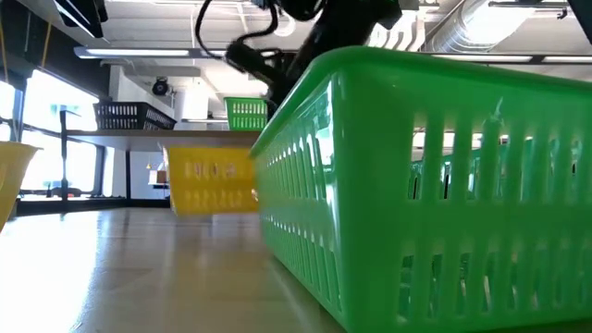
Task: Stack baskets on shelf by color
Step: Put the top yellow basket on the shelf
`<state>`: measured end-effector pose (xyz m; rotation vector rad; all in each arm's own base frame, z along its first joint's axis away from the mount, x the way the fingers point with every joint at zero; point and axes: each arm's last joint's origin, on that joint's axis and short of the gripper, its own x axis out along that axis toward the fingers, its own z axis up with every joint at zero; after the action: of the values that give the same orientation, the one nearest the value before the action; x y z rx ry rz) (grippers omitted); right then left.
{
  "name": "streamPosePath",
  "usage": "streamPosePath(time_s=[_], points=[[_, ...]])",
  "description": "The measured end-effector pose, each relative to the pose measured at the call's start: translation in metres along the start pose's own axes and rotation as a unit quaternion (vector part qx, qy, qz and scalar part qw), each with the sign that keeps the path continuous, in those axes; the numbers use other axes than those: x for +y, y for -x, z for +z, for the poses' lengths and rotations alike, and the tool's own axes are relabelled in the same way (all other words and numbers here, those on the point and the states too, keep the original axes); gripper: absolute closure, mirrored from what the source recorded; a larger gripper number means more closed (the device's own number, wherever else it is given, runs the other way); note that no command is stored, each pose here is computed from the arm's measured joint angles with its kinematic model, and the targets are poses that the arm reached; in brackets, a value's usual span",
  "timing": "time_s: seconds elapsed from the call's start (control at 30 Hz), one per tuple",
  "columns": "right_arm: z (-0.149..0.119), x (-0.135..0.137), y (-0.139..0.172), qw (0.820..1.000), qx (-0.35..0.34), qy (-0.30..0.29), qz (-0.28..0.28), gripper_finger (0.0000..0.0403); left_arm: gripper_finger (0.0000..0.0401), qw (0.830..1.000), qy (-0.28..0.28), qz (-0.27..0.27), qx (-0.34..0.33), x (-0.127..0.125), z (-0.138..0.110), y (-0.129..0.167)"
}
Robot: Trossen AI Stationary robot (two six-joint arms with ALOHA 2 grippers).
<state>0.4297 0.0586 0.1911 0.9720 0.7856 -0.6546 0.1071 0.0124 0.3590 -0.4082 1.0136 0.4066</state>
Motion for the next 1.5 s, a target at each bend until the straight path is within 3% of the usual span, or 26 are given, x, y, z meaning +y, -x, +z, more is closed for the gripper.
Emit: streamPosePath(time_s=[0.33, 0.7, 1.0, 1.5], points=[[0.004, 0.034, 0.026, 0.994, -0.080, 0.003, 0.080, 0.0402, 0.0286, 0.999, -0.019, -0.029, -0.026, -0.009, 0.004, 0.000], [0.020, 0.064, 0.057, 0.983, -0.140, 0.042, 0.115, 0.0402, 0.0286, 0.991, -0.101, -0.082, -0.033, -0.053, 0.015, -0.018], [0.020, 0.056, 0.055, 0.986, -0.149, 0.026, 0.070, 0.0403, 0.0286, 0.982, -0.182, -0.041, -0.016, -0.094, 0.010, -0.043], [0.022, 0.055, 0.055, 0.980, -0.190, -0.022, 0.060, 0.0403, 0.0286, 0.952, -0.295, 0.072, -0.024, -0.149, -0.008, -0.091]])
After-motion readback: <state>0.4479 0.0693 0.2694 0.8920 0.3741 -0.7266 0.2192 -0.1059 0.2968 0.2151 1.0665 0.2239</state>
